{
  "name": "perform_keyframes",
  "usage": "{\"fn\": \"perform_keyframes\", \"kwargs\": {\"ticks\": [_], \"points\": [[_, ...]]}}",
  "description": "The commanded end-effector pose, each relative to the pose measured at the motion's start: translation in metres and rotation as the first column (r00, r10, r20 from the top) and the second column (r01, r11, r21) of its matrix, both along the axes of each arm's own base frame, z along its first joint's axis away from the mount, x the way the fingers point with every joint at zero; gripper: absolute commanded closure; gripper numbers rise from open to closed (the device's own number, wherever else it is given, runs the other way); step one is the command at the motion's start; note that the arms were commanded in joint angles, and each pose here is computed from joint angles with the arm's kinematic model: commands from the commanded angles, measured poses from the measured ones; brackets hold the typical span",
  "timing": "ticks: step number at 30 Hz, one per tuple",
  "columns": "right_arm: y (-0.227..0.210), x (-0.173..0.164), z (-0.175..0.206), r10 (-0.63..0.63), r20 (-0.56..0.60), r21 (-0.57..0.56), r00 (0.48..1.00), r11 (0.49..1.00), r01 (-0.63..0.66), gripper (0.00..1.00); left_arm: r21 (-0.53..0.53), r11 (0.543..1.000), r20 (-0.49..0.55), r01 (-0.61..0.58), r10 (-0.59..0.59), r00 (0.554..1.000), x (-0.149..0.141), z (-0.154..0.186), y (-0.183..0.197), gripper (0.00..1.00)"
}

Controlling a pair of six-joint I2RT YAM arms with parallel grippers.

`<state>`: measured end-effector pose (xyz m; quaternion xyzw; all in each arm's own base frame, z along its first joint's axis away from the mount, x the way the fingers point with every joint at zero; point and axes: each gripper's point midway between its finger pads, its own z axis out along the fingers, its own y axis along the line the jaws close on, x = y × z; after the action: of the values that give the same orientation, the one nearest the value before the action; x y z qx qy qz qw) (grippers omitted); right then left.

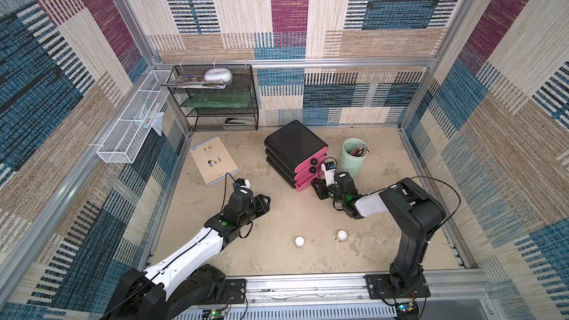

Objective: Put the paint cans in the drawer according to color
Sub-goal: Open the drawer in the storage box.

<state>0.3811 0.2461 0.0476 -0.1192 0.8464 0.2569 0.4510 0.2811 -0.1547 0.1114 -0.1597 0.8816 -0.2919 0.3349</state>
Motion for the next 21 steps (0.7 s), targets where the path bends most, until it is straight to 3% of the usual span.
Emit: {"fn": "perform_keyframes", "kwargs": {"ticks": [1, 15, 21], "points": [[-0.005, -0.008, 0.005, 0.008, 0.021, -0.015, 1.0, 1.0, -0.008, 0.81, 0.014, 1.0, 0.009, 0.004, -0.004, 1.0, 0.0, 0.0, 0.001, 0.5], [-0.031, -0.037, 0.002, -0.025, -0.01, -0.072, 1.0, 0.997, 0.024, 0.76, 0.041, 0.999, 0.005, 0.034, -0.035, 0.999, -0.004, 0.0, 0.001, 0.51], [-0.029, -0.041, 0.015, -0.011, -0.015, -0.047, 1.0, 0.999, 0.011, 0.57, 0.07, 0.993, 0.019, 0.094, -0.095, 0.995, -0.006, 0.007, -0.003, 0.51]]}}
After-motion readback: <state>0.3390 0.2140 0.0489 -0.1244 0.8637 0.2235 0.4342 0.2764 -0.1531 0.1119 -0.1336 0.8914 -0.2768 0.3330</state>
